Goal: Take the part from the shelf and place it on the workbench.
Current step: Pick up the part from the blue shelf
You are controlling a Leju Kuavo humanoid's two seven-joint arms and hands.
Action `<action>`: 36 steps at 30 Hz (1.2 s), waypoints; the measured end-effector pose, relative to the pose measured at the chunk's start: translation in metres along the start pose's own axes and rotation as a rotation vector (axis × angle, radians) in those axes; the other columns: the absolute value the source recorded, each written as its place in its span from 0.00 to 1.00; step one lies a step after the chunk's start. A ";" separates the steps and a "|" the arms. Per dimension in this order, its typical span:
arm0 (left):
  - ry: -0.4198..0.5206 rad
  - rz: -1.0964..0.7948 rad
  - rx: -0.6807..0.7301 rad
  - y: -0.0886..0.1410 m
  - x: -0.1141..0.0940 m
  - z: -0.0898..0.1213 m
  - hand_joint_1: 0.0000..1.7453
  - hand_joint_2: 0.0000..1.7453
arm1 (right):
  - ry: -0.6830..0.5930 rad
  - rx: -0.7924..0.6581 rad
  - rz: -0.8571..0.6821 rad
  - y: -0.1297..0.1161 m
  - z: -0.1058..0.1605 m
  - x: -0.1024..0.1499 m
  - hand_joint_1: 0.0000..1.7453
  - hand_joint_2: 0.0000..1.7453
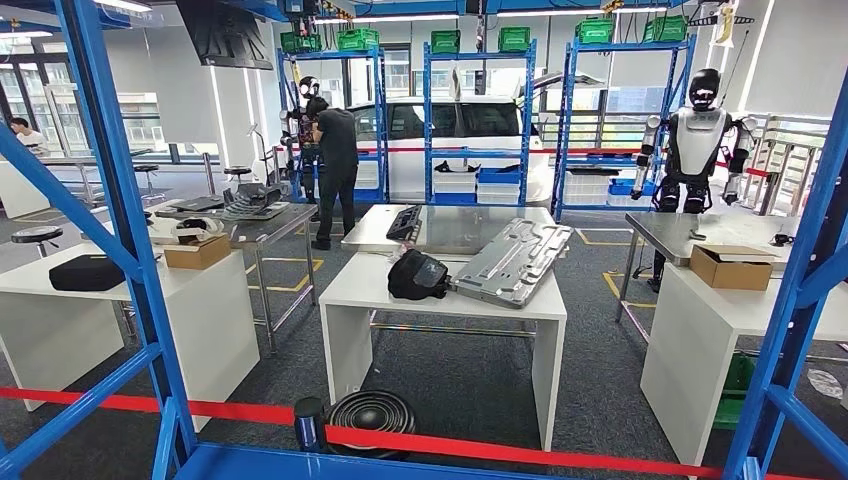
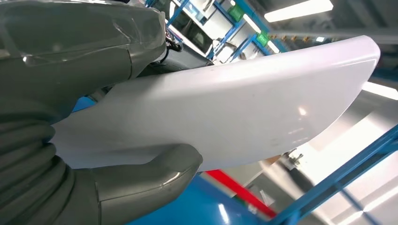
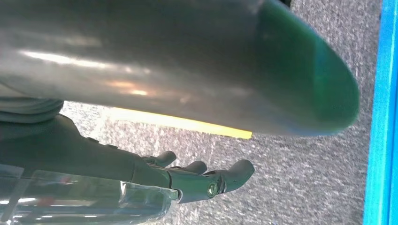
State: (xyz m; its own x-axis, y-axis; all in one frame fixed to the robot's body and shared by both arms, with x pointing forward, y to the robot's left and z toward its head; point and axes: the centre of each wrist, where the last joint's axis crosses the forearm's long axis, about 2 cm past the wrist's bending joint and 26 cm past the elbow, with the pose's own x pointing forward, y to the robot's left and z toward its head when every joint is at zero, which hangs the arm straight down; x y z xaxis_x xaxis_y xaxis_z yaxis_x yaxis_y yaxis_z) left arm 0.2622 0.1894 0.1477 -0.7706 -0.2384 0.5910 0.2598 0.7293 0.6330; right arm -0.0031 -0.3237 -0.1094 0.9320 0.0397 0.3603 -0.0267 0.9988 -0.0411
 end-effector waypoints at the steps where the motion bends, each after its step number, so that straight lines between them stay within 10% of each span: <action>1: -0.008 0.008 0.016 0.000 0.003 -0.001 1.00 1.00 | -0.001 0.001 -0.001 0.001 0.000 0.000 0.00 0.00; 36: -0.046 0.132 0.202 0.001 0.043 0.009 1.00 1.00 | -0.007 0.015 -0.021 0.013 -0.002 0.003 0.00 0.00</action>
State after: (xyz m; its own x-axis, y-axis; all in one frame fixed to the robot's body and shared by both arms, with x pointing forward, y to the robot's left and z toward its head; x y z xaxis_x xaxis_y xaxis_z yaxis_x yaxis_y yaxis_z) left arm 0.2241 0.1853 0.1698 -0.7647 -0.1062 0.6356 0.2419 0.8669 0.4359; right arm 0.0002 -0.3106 -0.1104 0.9298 0.0194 0.3676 -0.0132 0.9997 -0.0194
